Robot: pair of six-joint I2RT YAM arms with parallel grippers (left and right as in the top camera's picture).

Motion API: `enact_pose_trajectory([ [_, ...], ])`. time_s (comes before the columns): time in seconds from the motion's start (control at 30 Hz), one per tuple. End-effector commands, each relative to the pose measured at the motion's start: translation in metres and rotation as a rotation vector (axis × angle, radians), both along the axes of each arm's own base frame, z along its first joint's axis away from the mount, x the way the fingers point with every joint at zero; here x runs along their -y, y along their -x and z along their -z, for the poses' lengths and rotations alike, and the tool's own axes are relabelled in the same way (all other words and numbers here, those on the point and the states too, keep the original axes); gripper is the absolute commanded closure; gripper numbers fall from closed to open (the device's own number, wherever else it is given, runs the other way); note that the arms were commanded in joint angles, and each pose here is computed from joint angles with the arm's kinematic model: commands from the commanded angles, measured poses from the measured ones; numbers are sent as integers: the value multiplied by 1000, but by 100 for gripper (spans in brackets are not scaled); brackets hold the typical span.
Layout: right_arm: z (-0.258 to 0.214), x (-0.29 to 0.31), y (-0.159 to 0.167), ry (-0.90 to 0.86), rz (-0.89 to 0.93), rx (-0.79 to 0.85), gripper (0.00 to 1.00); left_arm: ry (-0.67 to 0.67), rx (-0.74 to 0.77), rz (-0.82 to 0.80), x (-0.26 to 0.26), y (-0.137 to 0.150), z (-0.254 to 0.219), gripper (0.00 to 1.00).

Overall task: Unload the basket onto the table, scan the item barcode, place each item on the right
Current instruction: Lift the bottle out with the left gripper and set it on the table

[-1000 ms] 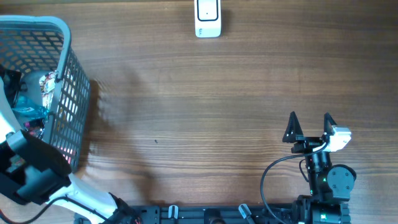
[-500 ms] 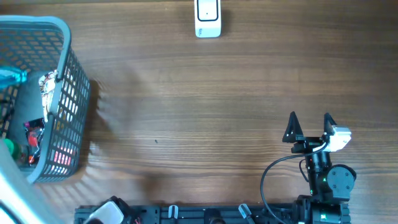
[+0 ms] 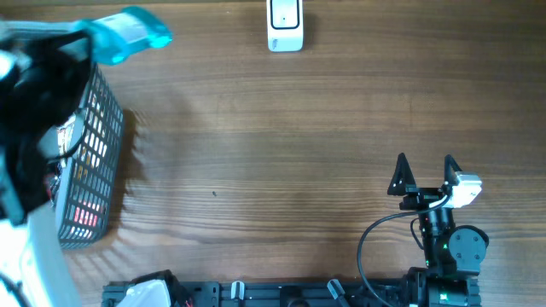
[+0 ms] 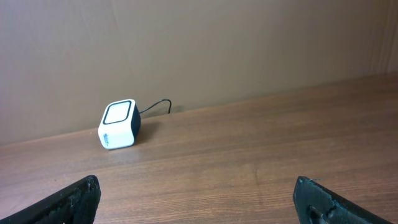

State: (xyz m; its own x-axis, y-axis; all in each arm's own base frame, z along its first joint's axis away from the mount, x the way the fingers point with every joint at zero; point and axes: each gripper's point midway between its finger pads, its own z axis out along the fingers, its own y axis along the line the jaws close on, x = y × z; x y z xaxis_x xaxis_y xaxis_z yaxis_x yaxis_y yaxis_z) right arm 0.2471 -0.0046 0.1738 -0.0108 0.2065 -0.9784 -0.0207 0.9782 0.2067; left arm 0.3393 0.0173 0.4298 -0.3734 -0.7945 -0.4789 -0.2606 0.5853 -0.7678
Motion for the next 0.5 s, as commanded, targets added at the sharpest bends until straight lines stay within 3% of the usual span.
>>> enact_pose_trajectory([
  [0.0,-2,-3,0,7,-17,12,0,-11,-27,168,53,-41,19,96],
  [0.2,-2,-3,0,7,-17,12,0,-16,-183,367,138,-103,101,96],
  [0.47,-2,-3,0,6,-17,12,0,-178,-442,315,166,-133,220,96],
])
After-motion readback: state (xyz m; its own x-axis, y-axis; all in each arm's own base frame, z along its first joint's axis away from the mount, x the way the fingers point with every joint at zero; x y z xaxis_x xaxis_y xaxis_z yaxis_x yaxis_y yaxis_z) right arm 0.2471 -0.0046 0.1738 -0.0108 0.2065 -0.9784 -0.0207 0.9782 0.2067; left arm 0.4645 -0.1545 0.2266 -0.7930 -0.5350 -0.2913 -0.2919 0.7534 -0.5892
